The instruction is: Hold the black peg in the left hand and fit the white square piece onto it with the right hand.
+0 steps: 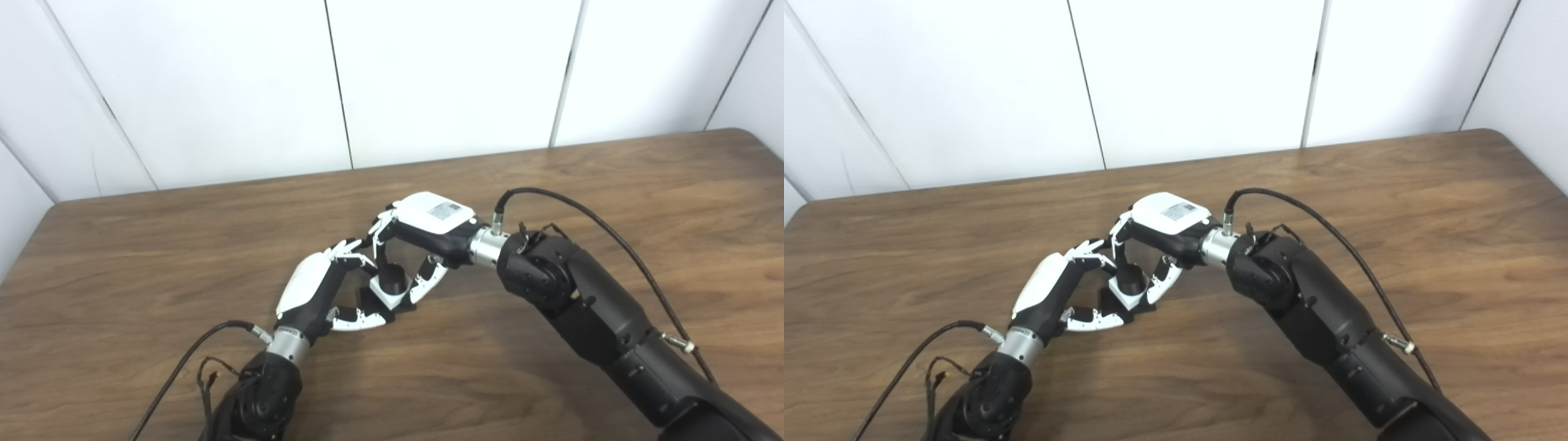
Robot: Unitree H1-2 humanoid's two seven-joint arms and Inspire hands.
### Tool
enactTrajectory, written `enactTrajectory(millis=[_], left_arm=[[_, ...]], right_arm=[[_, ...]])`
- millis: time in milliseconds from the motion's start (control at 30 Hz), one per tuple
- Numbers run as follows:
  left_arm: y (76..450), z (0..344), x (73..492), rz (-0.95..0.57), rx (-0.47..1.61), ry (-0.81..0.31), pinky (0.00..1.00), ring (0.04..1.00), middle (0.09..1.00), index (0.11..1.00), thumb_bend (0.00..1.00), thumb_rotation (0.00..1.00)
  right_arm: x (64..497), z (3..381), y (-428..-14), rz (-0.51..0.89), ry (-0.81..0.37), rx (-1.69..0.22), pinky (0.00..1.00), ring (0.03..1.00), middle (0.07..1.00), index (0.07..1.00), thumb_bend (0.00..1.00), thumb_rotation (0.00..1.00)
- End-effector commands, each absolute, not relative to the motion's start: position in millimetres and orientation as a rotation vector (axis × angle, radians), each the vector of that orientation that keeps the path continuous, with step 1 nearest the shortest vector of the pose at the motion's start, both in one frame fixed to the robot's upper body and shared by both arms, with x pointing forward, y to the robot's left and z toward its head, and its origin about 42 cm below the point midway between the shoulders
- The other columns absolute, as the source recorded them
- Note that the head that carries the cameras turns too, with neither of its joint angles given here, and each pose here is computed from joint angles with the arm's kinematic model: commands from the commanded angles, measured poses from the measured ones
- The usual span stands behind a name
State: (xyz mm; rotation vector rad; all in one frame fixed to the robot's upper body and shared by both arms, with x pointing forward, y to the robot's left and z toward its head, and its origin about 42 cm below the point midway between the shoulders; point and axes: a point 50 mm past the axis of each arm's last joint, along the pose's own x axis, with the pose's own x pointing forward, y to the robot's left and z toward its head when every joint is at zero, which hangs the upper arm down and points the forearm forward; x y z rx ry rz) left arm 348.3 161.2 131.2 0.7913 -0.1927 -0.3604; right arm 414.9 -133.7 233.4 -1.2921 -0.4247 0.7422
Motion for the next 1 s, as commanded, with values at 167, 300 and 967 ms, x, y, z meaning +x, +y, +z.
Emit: enactTrajectory(millis=[167, 300, 967], left_arm=[[163, 125, 347, -0.39, 0.834, -0.168, 1.0, 0.977, 0.915, 0.489, 0.52, 0.07], [165, 124, 346, -0.391, 0.831, -0.169, 1.0, 0.976, 0.915, 0.489, 0.52, 0.07], [165, 126, 349, -0.394, 0.836, -0.154, 1.0, 0.982, 0.92, 0.488, 0.52, 0.07]], right_arm=[[421, 255, -141, 0.714, -0.388, -1.344, 0.96, 0.937, 0.958, 0.998, 1.0, 0.47], [422, 258, -146, 0.689, -0.381, -1.348, 0.94, 0.945, 0.969, 1.0, 1.0, 0.47], [424, 281, -198, 0.524, -0.358, -1.334, 0.9, 0.941, 0.951, 0.979, 0.99, 0.38]])
